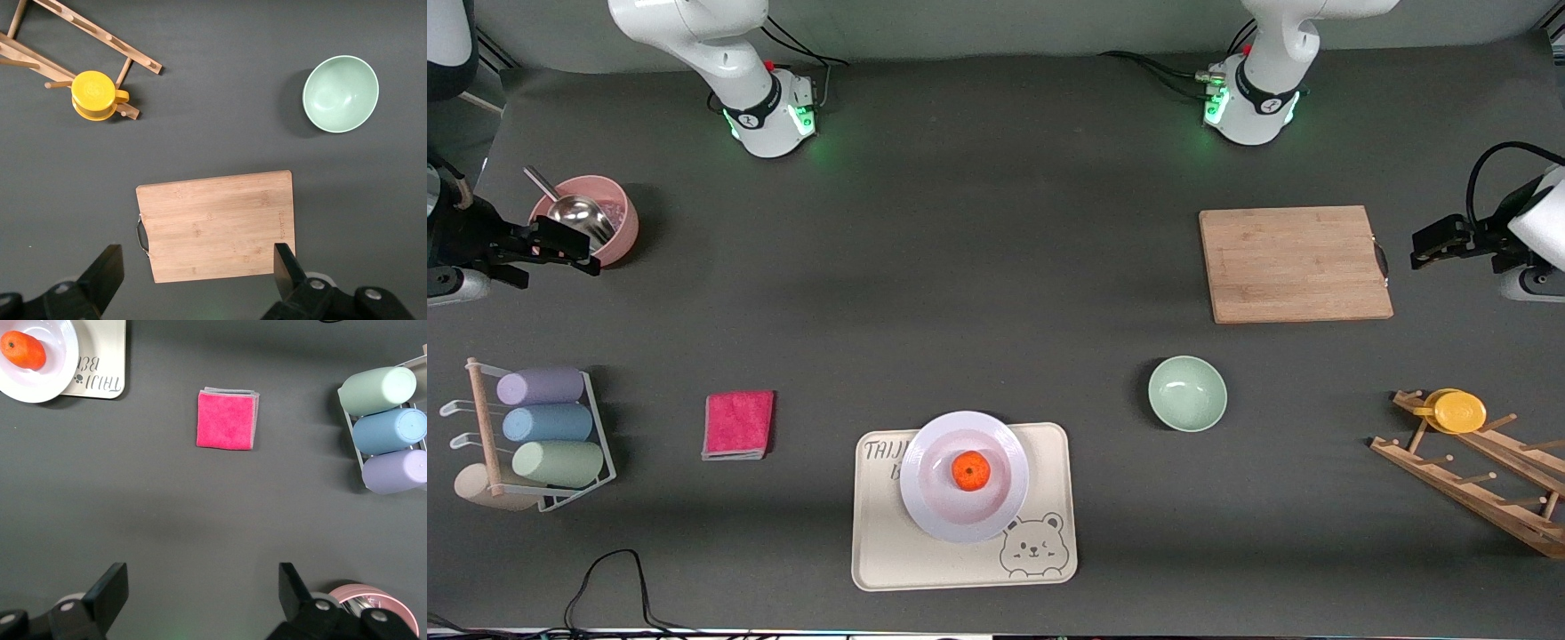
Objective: Place orange and plate with both arms
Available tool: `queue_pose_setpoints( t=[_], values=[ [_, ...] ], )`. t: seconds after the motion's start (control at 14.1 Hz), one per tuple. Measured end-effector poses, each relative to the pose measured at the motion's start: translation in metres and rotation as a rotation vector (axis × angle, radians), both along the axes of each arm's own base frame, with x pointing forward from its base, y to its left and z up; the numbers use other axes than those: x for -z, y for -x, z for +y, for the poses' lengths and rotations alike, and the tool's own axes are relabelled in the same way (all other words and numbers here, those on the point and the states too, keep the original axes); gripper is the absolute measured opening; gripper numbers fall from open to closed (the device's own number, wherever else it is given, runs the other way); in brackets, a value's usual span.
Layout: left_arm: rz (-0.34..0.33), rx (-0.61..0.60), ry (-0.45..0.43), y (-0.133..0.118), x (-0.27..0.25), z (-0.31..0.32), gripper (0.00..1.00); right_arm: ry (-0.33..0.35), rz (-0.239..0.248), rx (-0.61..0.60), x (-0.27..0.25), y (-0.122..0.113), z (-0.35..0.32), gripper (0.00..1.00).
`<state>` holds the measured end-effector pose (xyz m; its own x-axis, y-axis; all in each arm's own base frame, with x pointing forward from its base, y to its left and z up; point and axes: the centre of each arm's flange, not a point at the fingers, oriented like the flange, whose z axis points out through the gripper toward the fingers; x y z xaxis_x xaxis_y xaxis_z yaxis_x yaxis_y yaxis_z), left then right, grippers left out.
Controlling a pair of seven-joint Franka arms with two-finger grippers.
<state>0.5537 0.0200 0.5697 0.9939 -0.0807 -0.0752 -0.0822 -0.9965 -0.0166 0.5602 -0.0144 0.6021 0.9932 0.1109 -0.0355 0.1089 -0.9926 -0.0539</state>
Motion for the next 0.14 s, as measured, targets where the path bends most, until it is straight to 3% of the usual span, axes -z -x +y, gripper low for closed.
queue_pose_setpoints(
  t=[0.14],
  values=[
    [0.002,-0.001,0.000,-0.0006,0.0013,-0.0002,1.00,0.013,0.001,0.011,0.0001,0.0002,-0.0061,1.00]
  ],
)
